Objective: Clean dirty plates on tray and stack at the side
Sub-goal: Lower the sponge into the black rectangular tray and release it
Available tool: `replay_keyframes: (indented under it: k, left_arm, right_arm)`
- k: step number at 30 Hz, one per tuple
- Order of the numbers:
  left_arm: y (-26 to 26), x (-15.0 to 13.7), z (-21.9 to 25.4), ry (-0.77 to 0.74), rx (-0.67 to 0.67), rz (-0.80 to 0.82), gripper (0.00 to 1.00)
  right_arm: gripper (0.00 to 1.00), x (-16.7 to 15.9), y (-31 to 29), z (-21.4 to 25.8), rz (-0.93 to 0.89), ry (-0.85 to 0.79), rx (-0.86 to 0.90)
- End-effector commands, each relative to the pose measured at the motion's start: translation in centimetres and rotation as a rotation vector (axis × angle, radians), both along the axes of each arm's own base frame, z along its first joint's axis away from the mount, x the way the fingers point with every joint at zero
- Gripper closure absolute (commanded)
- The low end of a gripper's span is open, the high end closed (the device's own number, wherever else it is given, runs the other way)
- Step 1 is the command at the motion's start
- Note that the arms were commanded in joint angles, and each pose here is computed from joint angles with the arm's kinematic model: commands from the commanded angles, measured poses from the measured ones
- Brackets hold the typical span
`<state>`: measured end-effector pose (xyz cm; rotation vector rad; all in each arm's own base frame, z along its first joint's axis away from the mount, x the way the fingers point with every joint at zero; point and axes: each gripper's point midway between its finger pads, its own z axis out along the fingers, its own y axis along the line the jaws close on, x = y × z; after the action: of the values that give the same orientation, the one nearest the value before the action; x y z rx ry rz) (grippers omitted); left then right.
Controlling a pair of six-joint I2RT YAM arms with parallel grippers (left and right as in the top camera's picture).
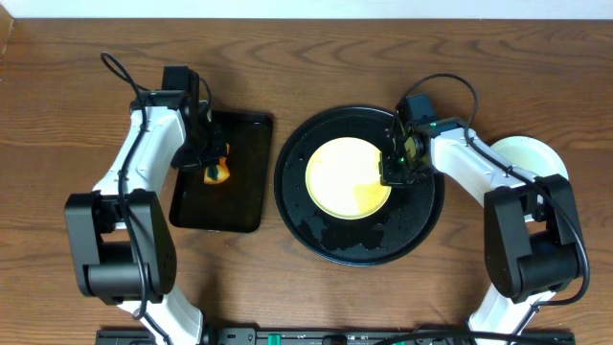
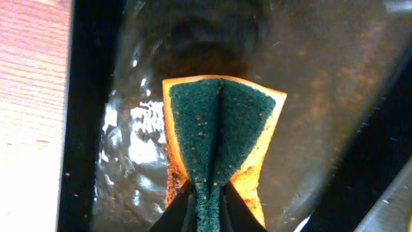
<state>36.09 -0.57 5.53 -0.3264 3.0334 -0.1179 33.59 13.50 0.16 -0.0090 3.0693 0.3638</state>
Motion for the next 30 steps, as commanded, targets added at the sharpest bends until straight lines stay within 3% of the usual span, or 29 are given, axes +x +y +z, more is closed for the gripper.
replay_keyframes:
  k: [1,4,5,6,7,8,12,17,21,26,30]
  left_arm:
    - [0.1,-0.8,-1.7,0.056,0.041,0.002,0.85]
    - [-0.4,-1.0,-2.2,0.071,0.041,-0.012,0.83]
    - [-0.6,-1.0,-2.2,0.072,0.041,-0.017,0.73]
    - [-0.8,-1.0,-2.2,0.072,0.041,-0.022,0.54]
    - [-0.9,-1.0,-2.2,0.072,0.041,-0.025,0.43]
    - [-1.0,-1.0,-2.2,0.071,0.041,-0.028,0.37]
    - [-1.2,-1.7,-2.0,0.095,0.038,-0.033,0.35]
    - [-1.9,-2.7,-0.8,0.112,-0.002,-0.024,0.35]
    - [-2.3,-3.2,0.7,0.093,-0.005,0.004,0.34]
    - [-3.3,-4.2,2.2,0.093,0.001,0.016,0.29]
    - [-3.8,-5.0,2.3,0.120,0.005,0.013,0.29]
  right_arm:
    - [0.99,-1.3,-1.2,-1.6,0.001,0.051,-0.068]
    - [0.99,-1.3,-1.2,-1.6,0.002,0.051,-0.068]
    - [0.99,-1.3,-1.2,-1.6,0.002,0.051,-0.068]
    - [0.99,-1.3,-1.2,-1.6,0.002,0.052,-0.068]
    - [0.99,-1.3,-1.2,-1.6,0.002,0.051,-0.068]
    - [0.99,-1.3,-1.2,-1.6,0.002,0.051,-0.068]
    - [0.98,-1.3,-1.2,-1.6,0.002,0.050,-0.068]
    - [0.82,-1.0,-1.1,-1.6,0.001,0.038,-0.064]
    - [0.78,-0.6,-1.0,-1.6,0.001,0.024,-0.060]
    - [0.77,-0.3,-0.9,-1.5,0.000,0.008,-0.055]
    - [0.82,-0.2,-0.9,-1.6,0.000,0.008,-0.055]
